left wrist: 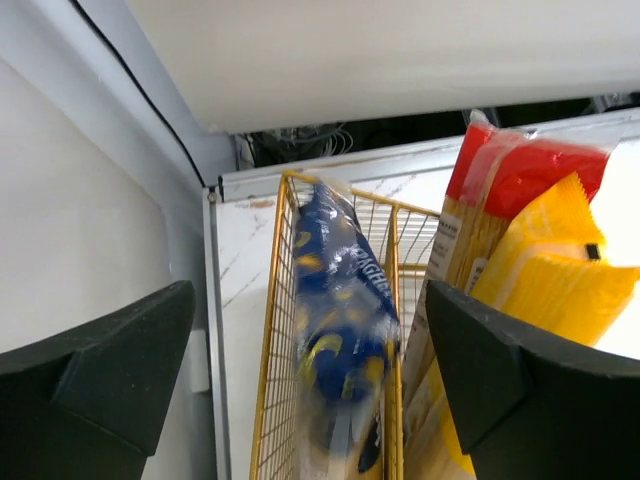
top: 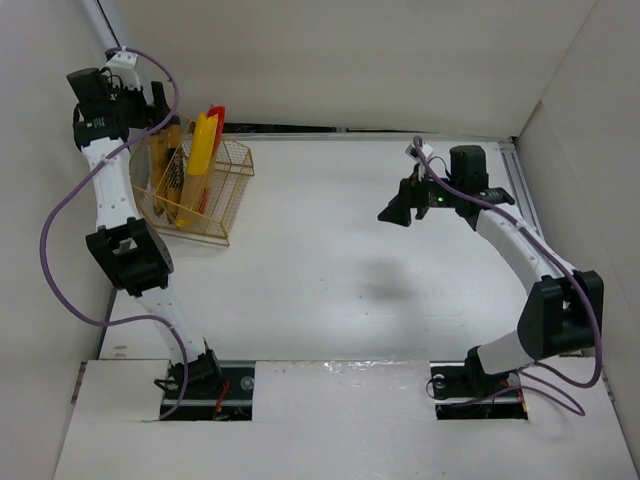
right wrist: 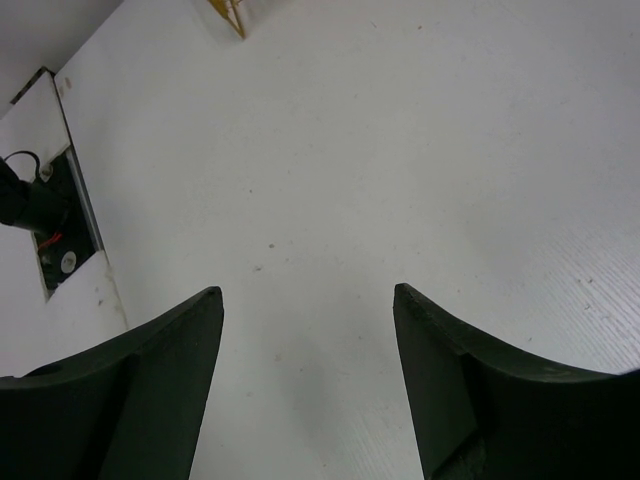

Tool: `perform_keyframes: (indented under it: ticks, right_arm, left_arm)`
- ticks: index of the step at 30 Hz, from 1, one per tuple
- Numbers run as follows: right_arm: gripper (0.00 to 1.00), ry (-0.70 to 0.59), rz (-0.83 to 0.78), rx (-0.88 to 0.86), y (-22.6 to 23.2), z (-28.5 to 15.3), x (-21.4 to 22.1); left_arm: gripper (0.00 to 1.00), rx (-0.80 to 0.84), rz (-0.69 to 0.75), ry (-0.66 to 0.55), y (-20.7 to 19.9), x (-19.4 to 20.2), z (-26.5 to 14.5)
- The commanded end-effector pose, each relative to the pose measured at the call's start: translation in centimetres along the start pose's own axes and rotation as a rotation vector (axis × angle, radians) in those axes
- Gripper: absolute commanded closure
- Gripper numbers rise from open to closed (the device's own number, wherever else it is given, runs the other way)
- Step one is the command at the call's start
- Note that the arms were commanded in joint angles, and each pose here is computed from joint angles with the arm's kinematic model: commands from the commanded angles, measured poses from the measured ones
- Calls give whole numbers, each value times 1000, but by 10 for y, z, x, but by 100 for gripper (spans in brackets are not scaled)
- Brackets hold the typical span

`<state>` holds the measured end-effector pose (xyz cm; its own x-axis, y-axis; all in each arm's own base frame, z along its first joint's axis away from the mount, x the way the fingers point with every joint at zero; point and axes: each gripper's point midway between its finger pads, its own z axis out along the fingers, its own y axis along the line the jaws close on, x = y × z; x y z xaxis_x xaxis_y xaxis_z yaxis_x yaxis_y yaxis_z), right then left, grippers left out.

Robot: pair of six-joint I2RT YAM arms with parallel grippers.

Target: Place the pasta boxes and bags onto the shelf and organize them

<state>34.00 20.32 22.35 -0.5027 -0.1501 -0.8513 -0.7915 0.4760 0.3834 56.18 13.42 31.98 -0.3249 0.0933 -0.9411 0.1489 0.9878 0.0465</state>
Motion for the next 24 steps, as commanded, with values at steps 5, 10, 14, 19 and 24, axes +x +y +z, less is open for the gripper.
perform_keyframes:
  ticks: [5, 10, 14, 19, 24]
  right_arm:
    - [0, -31, -30, -30, 0, 6, -9]
    - [0, -41, -43, 23, 0, 5, -18]
    - [0, -70, -49, 135, 3, -10, -29]
    - [0, -79, 25, 503, -26, -52, -17]
    - [0, -132, 95, 710, -27, -93, 10]
  left_arm:
    - [1, -56, 17, -167, 1, -63, -25]
    - [1, -85, -43, -290, -2, -107, -59]
    - [1, -18, -69, -357, -29, -134, -95]
    - [1, 39, -97, -503, -79, -177, -153]
    - [1, 192, -129, -486, -172, -180, -179]
